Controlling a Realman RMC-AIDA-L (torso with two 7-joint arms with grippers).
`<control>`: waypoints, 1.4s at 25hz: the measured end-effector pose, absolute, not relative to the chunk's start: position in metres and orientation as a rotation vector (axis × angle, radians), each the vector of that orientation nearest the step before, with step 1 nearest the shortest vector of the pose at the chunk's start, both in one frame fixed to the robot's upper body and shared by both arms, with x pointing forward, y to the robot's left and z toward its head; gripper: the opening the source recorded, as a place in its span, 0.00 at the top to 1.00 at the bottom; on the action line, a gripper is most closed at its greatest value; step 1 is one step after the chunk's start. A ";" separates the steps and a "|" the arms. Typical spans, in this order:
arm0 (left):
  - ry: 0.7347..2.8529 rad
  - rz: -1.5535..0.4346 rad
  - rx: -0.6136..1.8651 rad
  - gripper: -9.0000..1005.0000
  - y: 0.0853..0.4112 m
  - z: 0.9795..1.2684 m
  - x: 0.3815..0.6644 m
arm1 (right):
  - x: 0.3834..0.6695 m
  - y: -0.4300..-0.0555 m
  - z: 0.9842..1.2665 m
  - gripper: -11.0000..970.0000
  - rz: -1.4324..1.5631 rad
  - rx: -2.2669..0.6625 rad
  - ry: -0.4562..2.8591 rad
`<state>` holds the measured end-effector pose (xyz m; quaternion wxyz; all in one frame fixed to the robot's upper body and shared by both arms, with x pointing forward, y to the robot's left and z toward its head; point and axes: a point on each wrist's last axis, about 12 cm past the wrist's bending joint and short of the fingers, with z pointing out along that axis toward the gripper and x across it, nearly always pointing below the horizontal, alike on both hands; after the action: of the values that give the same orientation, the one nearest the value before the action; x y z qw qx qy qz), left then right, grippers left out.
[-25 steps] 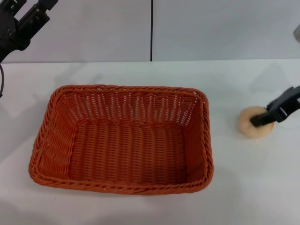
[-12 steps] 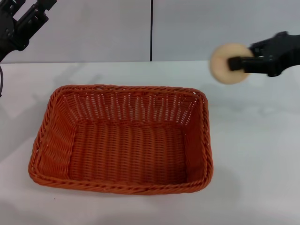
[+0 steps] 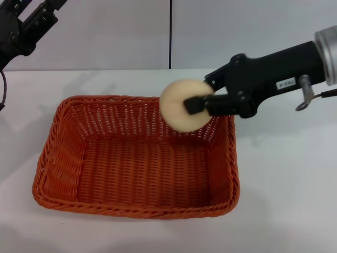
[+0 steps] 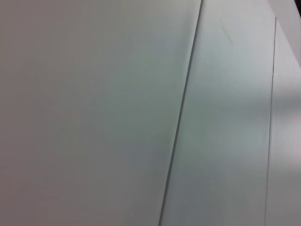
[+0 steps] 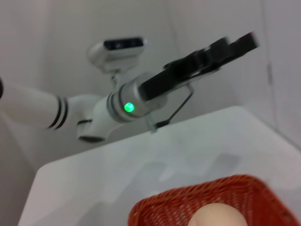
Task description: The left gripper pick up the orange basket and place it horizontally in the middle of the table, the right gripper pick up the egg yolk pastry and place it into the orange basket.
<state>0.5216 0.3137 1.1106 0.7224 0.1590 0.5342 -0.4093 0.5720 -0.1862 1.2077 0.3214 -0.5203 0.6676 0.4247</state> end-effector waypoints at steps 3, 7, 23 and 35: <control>1.182 -0.908 0.354 0.29 0.313 1.110 0.521 | 0.572 -0.182 1.205 0.72 1.120 -1.384 1.762; 1.184 -0.909 0.353 0.29 0.313 1.109 0.520 | 0.572 -0.184 1.204 0.66 1.120 -1.374 1.763; 1.178 -0.916 0.351 0.29 0.313 1.110 0.520 | 0.554 -0.254 1.196 0.45 1.057 -1.069 1.624; 1.068 -0.640 0.221 0.29 0.325 1.097 0.507 | 0.496 -0.374 1.123 0.45 0.559 -0.341 1.192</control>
<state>0.5067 0.3249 1.0968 0.8066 0.1034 0.4993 -0.2989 0.4957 -0.3738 1.1226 0.7776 -0.1576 0.5511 0.2583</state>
